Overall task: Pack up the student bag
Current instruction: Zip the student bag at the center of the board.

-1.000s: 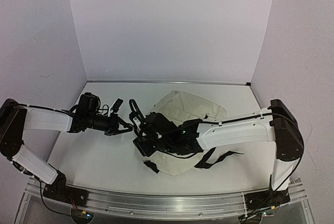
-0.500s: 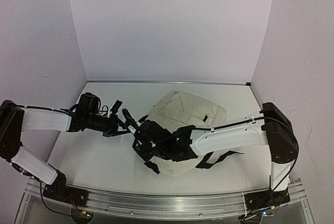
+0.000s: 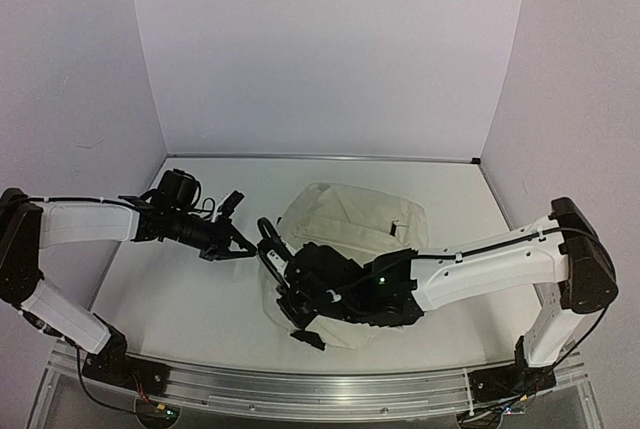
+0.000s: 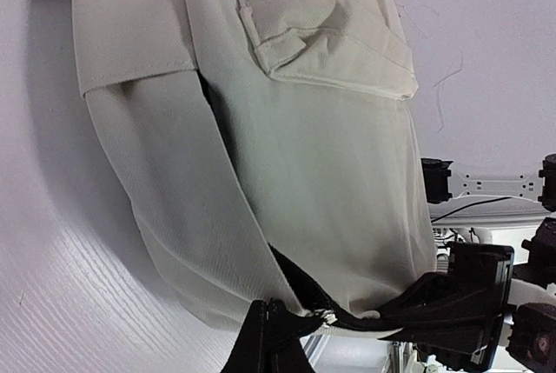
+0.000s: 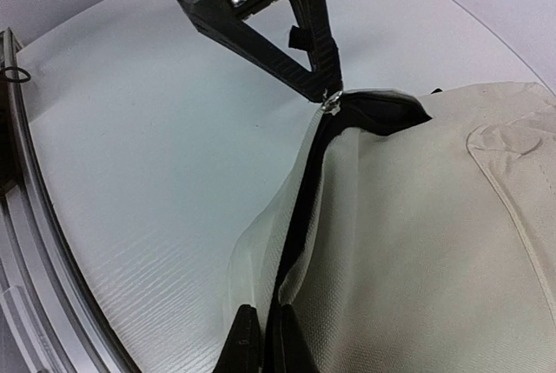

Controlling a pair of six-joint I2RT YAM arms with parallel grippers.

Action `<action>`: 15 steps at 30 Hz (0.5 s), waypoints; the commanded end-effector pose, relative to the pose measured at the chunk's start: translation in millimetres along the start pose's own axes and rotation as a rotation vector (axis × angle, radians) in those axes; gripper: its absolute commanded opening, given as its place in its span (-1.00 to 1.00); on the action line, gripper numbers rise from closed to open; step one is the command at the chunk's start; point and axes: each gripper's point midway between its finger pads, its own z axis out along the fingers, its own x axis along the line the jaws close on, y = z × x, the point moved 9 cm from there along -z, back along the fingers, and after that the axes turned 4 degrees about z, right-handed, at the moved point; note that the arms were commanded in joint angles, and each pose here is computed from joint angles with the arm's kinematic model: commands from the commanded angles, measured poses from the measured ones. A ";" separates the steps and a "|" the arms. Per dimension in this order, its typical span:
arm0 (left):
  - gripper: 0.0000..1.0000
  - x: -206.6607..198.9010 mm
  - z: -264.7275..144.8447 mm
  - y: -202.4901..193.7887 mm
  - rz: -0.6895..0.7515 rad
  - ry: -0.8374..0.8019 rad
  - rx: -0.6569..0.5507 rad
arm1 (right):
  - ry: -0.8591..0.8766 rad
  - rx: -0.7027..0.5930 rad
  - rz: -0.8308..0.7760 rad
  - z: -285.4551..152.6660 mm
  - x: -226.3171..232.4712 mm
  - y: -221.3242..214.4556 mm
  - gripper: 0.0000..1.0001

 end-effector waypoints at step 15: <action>-1.00 17.8 2.6 48.2 0.068 0.146 -0.115 | 0.212 -0.070 0.087 -93.3 33.1 18.2 -1.00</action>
